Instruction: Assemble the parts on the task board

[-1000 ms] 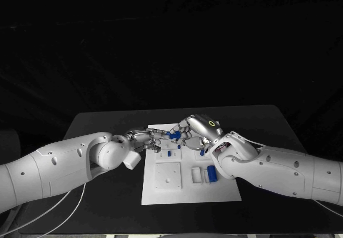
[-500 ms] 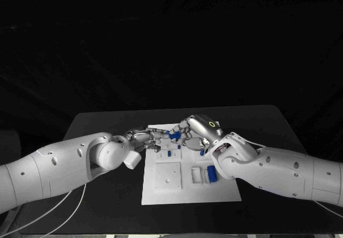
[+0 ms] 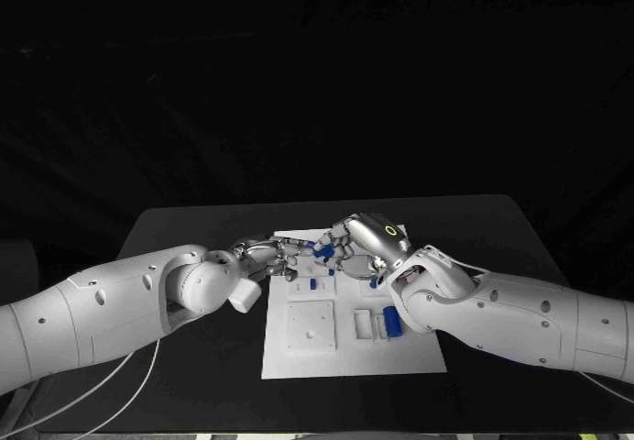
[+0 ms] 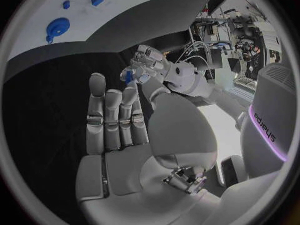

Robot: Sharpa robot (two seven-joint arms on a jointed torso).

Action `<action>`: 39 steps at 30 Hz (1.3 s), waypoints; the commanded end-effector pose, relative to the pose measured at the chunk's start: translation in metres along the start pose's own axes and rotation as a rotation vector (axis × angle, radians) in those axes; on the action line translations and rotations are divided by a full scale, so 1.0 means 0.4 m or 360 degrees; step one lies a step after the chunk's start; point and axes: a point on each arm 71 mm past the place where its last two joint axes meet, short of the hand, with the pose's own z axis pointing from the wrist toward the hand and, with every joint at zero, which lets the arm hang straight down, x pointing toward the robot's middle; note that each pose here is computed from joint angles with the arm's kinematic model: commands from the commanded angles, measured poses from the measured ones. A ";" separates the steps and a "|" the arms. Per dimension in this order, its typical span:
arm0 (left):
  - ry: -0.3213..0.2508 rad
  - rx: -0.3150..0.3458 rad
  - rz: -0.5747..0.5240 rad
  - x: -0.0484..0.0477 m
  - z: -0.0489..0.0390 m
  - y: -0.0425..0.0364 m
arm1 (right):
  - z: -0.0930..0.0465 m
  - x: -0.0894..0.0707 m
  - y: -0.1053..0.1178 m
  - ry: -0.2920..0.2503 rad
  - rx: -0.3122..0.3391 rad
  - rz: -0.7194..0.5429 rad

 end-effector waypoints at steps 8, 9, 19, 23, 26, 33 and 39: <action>0.0166 -0.0006 -0.0001 0.040 0.004 -0.001 | 0.004 0.002 0.011 -0.0018 -0.0033 -0.0009; 0.0172 -0.0008 0.0001 0.040 0.003 -0.001 | 0.004 0.002 0.011 -0.0023 -0.0033 -0.0009; 0.0223 -0.0013 0.0011 0.050 0.003 0.000 | 0.005 0.007 0.012 0.0011 -0.0031 -0.0006; 0.0236 -0.0007 0.0012 0.055 0.003 0.000 | 0.005 0.012 0.012 0.0053 -0.0035 -0.0009; 0.0240 -0.0001 0.0012 0.056 0.003 -0.001 | 0.006 0.014 0.012 0.0068 -0.0037 -0.0012; 0.0248 0.0006 0.0011 0.059 0.003 -0.002 | 0.007 0.015 0.014 0.0061 -0.0046 -0.0013; 0.0256 0.0013 0.0010 0.062 0.003 -0.002 | 0.008 0.013 0.016 0.0044 -0.0054 -0.0013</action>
